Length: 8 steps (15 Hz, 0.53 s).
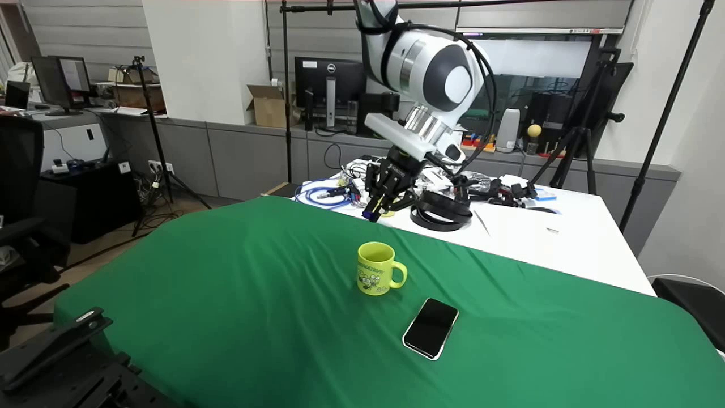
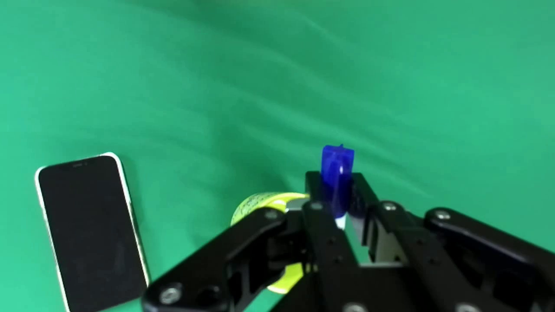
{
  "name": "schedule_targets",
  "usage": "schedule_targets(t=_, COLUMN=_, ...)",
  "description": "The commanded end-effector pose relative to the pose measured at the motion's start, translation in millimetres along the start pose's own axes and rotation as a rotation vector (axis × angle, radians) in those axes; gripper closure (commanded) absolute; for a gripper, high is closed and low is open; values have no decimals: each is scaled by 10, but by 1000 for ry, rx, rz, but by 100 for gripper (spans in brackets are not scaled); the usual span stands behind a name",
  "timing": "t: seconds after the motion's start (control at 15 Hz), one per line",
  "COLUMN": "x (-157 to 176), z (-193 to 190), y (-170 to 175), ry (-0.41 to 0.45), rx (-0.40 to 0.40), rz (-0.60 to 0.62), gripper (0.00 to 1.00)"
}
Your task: Put the marker in the mug
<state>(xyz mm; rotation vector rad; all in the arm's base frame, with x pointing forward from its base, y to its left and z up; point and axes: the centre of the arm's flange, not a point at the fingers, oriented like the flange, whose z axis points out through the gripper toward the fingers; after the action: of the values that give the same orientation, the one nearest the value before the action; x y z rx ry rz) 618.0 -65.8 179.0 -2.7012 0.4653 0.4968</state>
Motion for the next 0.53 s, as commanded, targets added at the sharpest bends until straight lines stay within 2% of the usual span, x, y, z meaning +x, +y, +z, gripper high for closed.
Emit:
schedule_targets(t=0.0, x=-60, z=-63, y=199, ry=-53, rx=96, rz=162, gripper=95)
schedule_targets(t=0.47, x=-90, z=166, y=384, ry=-138, rx=324, rz=391, gripper=95)
